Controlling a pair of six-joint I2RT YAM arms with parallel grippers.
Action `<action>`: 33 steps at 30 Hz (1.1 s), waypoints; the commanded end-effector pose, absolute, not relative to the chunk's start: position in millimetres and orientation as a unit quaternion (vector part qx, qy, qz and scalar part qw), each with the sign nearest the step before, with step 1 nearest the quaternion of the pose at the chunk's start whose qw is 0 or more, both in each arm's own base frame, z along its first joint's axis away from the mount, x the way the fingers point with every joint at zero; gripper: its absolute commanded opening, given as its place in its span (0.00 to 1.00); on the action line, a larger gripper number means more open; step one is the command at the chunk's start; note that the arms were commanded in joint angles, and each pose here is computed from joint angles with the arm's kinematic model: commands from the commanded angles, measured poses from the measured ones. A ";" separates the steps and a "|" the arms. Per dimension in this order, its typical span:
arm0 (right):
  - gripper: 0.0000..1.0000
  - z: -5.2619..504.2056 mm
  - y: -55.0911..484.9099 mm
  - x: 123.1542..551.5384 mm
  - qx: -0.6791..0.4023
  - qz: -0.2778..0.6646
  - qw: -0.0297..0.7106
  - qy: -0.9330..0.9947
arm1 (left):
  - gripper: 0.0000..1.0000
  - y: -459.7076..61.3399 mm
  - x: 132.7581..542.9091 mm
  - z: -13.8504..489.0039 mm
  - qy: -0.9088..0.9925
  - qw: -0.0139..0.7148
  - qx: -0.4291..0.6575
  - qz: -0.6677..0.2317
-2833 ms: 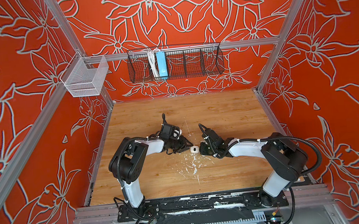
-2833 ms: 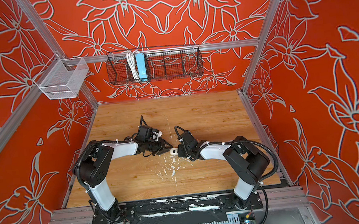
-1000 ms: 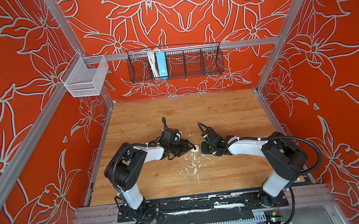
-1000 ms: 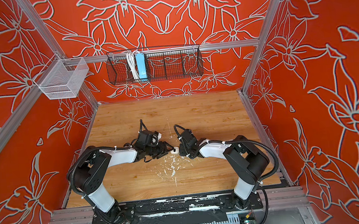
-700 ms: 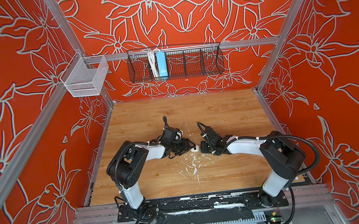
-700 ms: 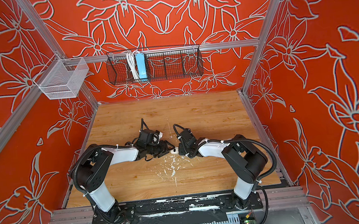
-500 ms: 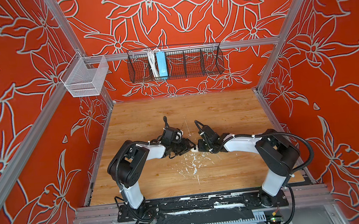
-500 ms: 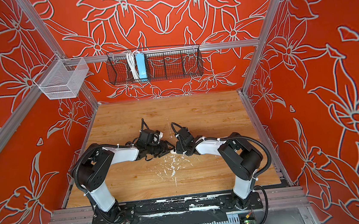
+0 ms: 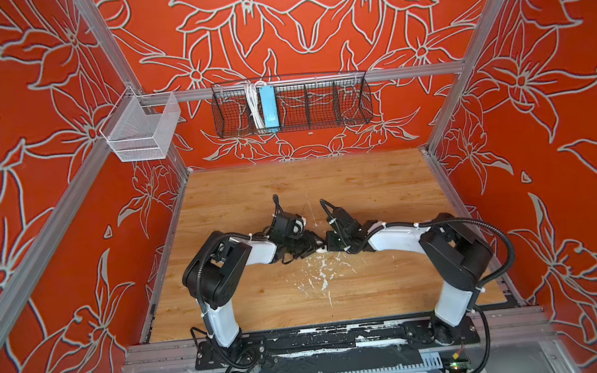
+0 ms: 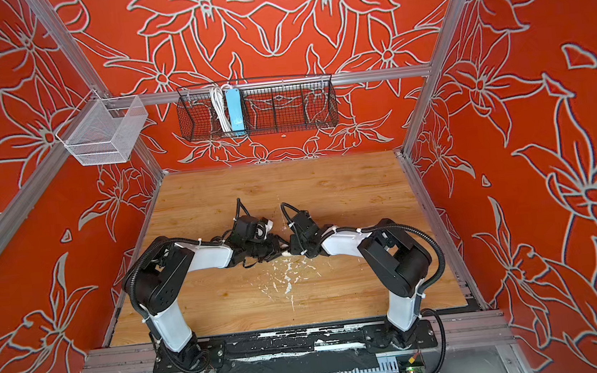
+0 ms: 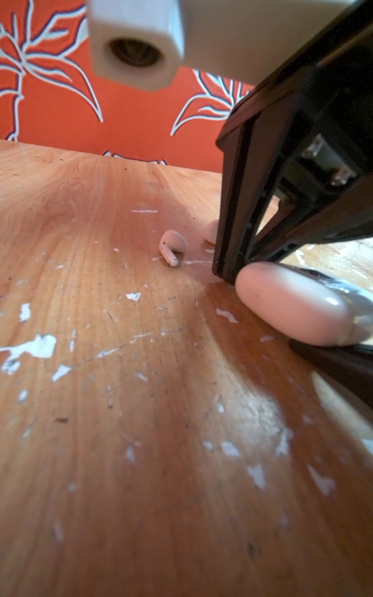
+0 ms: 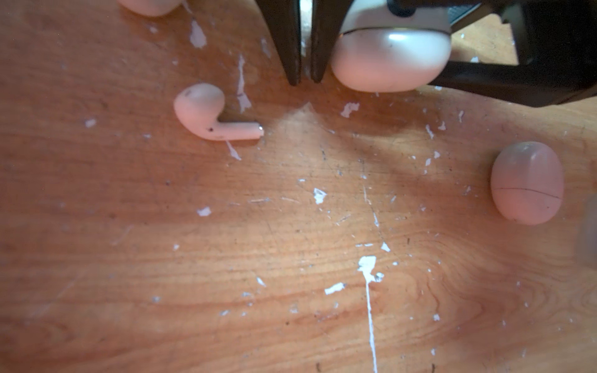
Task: Insert wireless bluetooth earbuds into charging case
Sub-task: Pick up the charging case from the center of the table.
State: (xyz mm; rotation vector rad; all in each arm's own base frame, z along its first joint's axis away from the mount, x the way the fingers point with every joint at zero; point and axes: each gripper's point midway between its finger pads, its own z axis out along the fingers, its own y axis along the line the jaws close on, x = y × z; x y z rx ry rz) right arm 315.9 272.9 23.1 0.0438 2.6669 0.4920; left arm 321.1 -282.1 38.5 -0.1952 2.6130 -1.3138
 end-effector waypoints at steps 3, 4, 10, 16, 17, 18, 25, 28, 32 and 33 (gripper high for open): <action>0.11 -28.1 253.1 270.3 0.002 0.112 0.117 0.987 | 0.49 -285.3 313.9 31.1 0.883 0.098 -0.064 -0.454; 0.11 -27.9 253.5 270.0 0.001 0.111 0.118 0.987 | 0.48 -286.2 313.6 31.6 0.882 0.098 -0.062 -0.456; 0.11 -25.2 253.0 270.9 0.002 0.110 0.122 0.986 | 0.34 -289.5 313.1 33.8 0.879 0.101 -0.054 -0.463; 0.11 -24.2 254.0 271.4 0.003 0.113 0.122 0.986 | 0.32 -293.1 312.9 38.3 0.876 0.106 -0.044 -0.469; 0.11 -24.1 254.6 271.4 0.003 0.115 0.122 0.986 | 0.29 -293.3 313.5 39.8 0.875 0.108 -0.043 -0.470; 0.11 -23.9 254.5 271.1 0.003 0.115 0.122 0.986 | 0.26 -293.3 313.4 40.5 0.875 0.109 -0.042 -0.470; 0.12 13.7 249.7 280.1 -0.007 0.128 0.173 0.976 | 0.05 -297.7 316.9 83.4 0.859 0.162 0.021 -0.486; 0.15 53.2 241.5 284.0 -0.020 0.144 0.237 0.961 | 0.04 -301.1 312.8 133.8 0.832 0.219 0.099 -0.500; 0.30 109.8 221.6 279.6 -0.027 0.172 0.326 0.929 | 0.04 -302.4 282.8 198.8 0.778 0.302 0.233 -0.499; 0.33 122.1 218.6 276.8 -0.029 0.185 0.345 0.920 | 0.04 -301.8 274.4 208.4 0.765 0.317 0.262 -0.496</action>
